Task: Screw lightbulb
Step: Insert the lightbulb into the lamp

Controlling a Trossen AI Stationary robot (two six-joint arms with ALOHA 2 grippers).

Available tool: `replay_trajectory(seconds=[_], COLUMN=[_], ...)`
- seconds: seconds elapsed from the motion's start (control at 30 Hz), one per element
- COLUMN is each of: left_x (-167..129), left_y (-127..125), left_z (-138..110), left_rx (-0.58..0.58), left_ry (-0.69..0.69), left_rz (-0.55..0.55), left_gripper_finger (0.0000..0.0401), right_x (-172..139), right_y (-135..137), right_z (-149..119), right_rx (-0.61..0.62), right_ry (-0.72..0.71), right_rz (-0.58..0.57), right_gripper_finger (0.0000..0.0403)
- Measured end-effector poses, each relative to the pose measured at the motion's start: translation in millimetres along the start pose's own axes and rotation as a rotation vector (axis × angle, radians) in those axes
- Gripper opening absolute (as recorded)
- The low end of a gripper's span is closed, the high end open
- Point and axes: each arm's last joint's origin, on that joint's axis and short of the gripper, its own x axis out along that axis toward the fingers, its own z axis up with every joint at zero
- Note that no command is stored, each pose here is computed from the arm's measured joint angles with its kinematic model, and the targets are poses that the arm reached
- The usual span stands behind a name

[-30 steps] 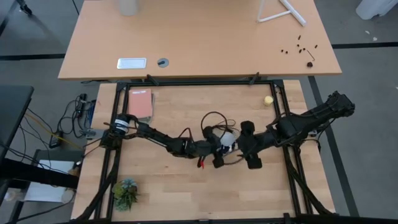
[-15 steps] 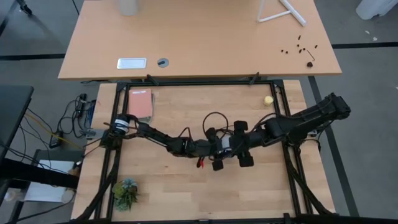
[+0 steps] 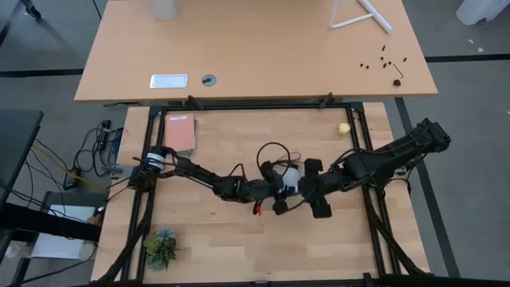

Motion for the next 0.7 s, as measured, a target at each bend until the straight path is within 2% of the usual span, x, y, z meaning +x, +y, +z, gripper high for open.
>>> replay_trajectory(seconds=[0.13,0.37,0.6,0.7], left_x=[0.0,-0.1,-0.5,0.3], left_y=[-2.2,-3.2,-2.3,1.1], left_z=[0.2,0.8,1.2,2.2], left_rx=[0.034,0.032,-0.011,-0.037], left_ry=[0.004,0.0,-0.009,-0.021], left_rz=[-0.083,-0.111,-0.046,0.019], left_gripper_finger=[0.0193,0.0193,0.0193,0.0193], right_x=[1.3,1.3,-0.1,-1.6], right_y=[-10.6,-10.0,1.5,11.0], right_z=[0.1,12.3,6.5,7.1], right_rx=[0.024,0.01,0.001,-0.015], right_ry=[0.014,-0.098,-0.056,-0.063], right_rz=[-0.062,-0.011,0.053,0.158], right_gripper_finger=[0.0263,0.0263,0.0264,0.0263])
